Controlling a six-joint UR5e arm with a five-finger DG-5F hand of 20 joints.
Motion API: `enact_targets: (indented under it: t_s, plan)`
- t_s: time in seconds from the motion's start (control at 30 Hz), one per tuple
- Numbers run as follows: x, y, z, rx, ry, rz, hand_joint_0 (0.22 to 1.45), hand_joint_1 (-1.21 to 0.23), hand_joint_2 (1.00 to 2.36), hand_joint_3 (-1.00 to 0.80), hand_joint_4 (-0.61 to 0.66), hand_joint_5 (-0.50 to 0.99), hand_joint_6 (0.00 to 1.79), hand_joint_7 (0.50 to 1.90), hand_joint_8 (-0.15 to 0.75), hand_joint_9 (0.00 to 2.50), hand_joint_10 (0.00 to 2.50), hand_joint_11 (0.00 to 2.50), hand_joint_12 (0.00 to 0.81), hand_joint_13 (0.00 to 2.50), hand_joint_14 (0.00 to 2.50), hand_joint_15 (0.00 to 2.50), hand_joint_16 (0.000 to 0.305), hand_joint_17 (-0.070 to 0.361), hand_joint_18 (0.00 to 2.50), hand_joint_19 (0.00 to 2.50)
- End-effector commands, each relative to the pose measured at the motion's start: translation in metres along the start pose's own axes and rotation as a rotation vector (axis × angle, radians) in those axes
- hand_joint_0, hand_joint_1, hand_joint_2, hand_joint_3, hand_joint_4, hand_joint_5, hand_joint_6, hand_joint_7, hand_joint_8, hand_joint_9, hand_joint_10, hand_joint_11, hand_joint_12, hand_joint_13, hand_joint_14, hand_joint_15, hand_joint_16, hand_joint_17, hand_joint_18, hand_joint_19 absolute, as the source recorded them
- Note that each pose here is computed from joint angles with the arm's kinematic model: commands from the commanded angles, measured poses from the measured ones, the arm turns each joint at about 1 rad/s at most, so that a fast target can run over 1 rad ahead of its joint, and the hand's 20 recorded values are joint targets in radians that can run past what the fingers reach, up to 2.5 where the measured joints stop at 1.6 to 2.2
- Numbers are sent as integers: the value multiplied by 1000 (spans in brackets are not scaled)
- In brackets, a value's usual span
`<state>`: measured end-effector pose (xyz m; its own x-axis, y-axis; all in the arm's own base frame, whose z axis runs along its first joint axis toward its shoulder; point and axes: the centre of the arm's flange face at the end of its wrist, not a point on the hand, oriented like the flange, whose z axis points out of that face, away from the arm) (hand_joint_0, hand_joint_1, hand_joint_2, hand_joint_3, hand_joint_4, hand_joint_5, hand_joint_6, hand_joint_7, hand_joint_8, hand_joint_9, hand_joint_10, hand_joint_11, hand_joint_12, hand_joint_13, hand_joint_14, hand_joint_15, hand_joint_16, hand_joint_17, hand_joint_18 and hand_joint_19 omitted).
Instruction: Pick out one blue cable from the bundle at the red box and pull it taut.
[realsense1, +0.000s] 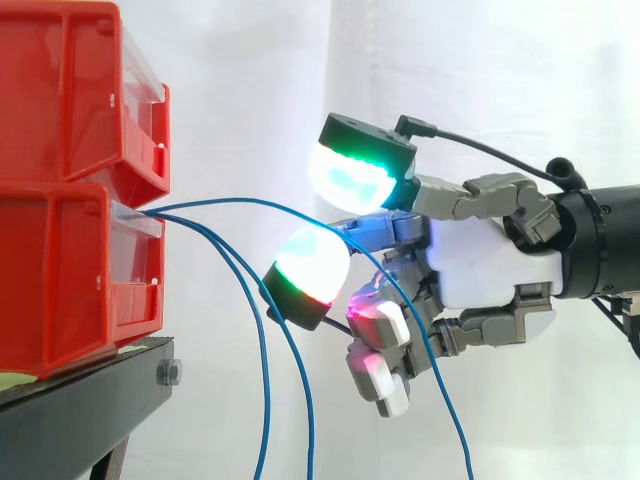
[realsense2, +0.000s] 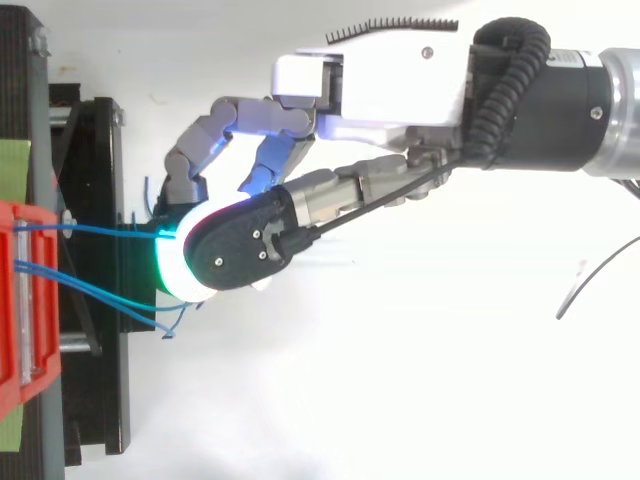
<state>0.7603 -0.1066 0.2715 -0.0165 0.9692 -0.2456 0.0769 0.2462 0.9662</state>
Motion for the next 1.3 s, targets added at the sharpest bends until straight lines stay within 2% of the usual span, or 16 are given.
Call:
enact_targets:
  t_s: [0.0,0.23,0.27,0.37,0.5,0.83,0.9,0.97,1.07,1.17,1.27]
  plan:
    - [0,0,0,4,1,3,591,-344,1007,-428,15,-141,900,826,236,1093,28,878,342,928,26,747,51,115,696,762]
    - [-6,-2,-1,18,-61,29,581,-418,1013,-334,20,-141,900,832,242,1083,28,880,347,926,24,748,51,116,691,764]
    - [-8,-2,-1,24,-84,30,580,-424,1013,-329,21,-141,900,829,241,1084,28,881,347,925,26,754,51,116,690,762]
    - [-11,-3,-1,27,-111,31,576,-447,1014,-319,23,-142,900,835,244,1082,29,877,350,922,27,756,52,116,691,763]
    - [-11,-3,-1,29,-121,30,571,-493,1014,-305,24,-143,900,837,251,1078,28,872,349,922,26,755,52,117,691,764]
    - [-9,-3,0,33,-122,30,559,-539,1014,-313,32,-149,910,850,248,1064,27,868,352,917,26,759,53,119,687,757]
    - [-9,-3,0,33,-123,30,545,-375,1004,-454,32,-150,912,813,254,1057,27,866,352,913,26,756,54,121,684,764]
    - [-8,-3,0,33,-123,30,555,-274,1000,-500,25,-149,905,798,248,1055,25,864,350,909,24,756,53,120,674,777]
    - [-7,-3,0,34,-121,25,559,-250,1000,-500,26,-143,892,786,244,1053,28,869,350,906,26,762,53,119,670,779]
    - [-6,-3,0,34,-120,25,592,-340,1014,-319,42,-135,860,832,235,1072,30,871,346,914,24,754,51,116,665,786]
    - [-4,-2,0,34,-126,23,596,-398,1017,-235,28,-132,840,841,242,1072,26,867,347,913,26,756,52,116,665,786]
